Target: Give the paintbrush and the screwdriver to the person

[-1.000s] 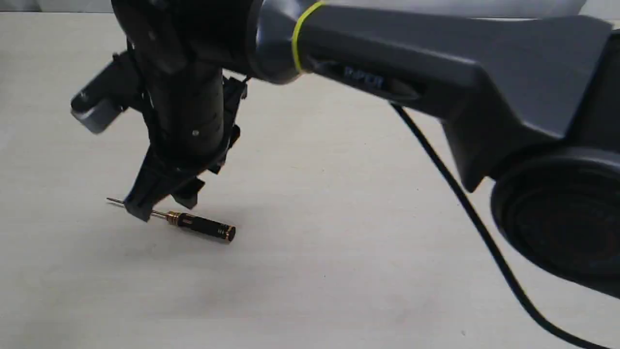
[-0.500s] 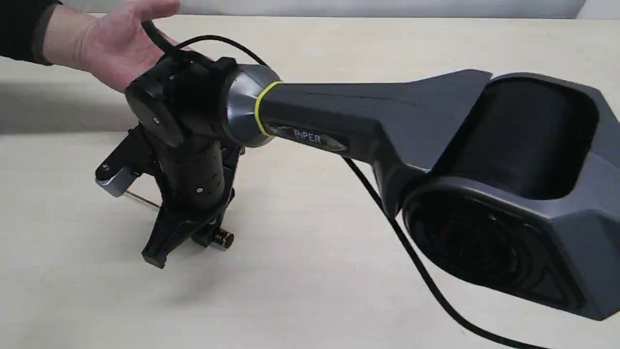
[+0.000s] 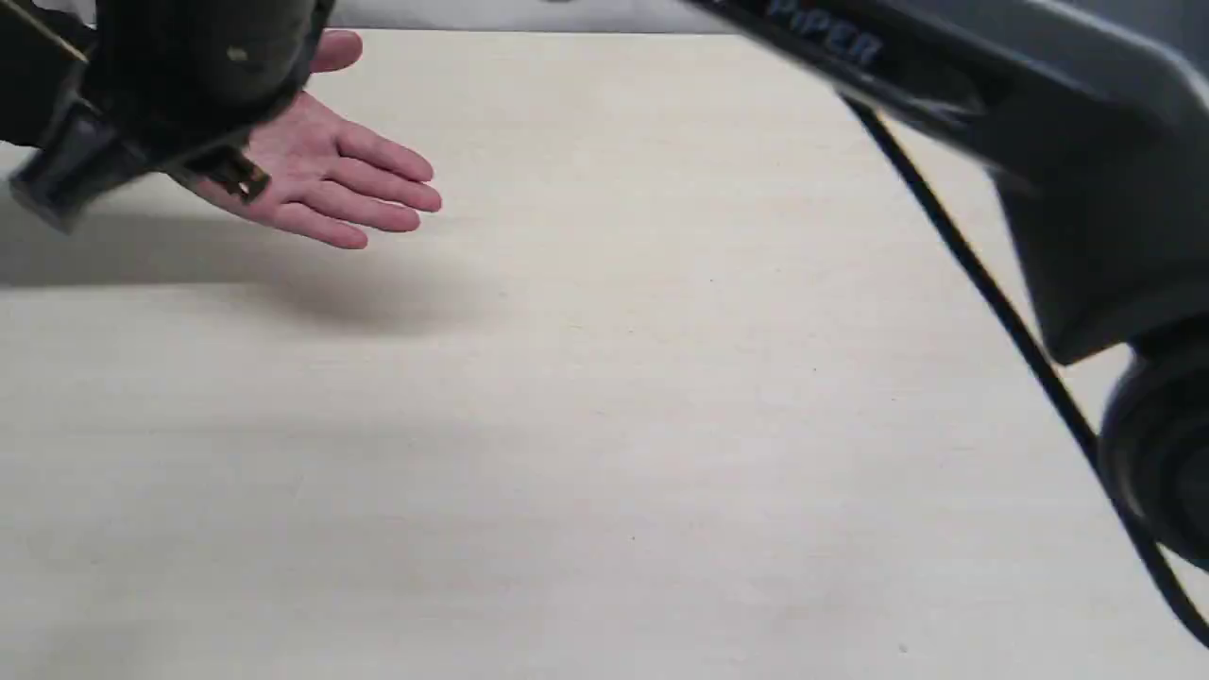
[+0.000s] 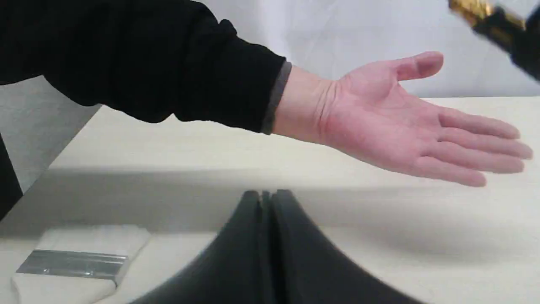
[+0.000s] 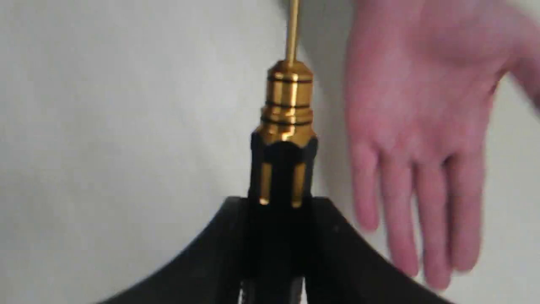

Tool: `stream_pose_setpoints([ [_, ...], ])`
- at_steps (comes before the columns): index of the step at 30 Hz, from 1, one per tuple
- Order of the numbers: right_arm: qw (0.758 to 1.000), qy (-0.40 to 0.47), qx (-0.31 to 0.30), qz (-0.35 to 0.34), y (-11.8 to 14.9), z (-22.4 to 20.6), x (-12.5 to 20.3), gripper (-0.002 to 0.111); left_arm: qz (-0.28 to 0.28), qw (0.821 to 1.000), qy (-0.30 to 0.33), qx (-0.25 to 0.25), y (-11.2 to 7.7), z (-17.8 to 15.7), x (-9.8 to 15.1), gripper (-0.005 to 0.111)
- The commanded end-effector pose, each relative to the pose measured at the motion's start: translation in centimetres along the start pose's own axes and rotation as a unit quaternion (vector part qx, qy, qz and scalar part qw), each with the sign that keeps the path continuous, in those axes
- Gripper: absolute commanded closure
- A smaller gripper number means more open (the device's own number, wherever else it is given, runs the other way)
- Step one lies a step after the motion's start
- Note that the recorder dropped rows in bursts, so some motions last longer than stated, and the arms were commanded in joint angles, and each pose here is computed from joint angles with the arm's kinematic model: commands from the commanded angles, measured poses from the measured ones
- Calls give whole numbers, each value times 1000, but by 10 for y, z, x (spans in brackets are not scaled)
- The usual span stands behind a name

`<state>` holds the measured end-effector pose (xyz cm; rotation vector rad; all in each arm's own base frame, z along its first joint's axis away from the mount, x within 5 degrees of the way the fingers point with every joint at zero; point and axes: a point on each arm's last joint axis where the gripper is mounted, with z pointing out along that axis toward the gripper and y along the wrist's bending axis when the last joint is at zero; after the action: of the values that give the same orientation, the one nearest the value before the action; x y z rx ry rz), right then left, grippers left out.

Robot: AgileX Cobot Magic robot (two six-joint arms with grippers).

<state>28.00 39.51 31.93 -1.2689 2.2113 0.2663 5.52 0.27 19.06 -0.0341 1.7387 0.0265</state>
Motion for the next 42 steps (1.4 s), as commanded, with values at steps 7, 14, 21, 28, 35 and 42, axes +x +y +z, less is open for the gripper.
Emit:
stream_pose_setpoints([
  [7, 998, 15, 67, -16, -8, 55, 8, 104, -2, 1000, -3, 5, -1, 0, 0, 107],
  [14, 997, 16, 76, -3, -6, 102, 18, 88, -2, 1000, -3, 5, -1, 0, 0, 107],
  [21, 993, 20, 113, 23, -17, 53, 10, 56, -2, 1000, -3, 5, -1, 0, 0, 107],
  [28, 981, 6, 189, 52, -37, -53, 3, 104, -2, 1000, -3, 5, -1, 0, 0, 107],
  [35, 977, -34, 192, 84, -37, -132, 26, 104, 0, 1000, -4, 4, -1, 0, 0, 107],
  [42, 982, -59, 170, 56, -15, -155, 90, 104, 0, 1000, -3, 4, 0, 0, 0, 107],
])
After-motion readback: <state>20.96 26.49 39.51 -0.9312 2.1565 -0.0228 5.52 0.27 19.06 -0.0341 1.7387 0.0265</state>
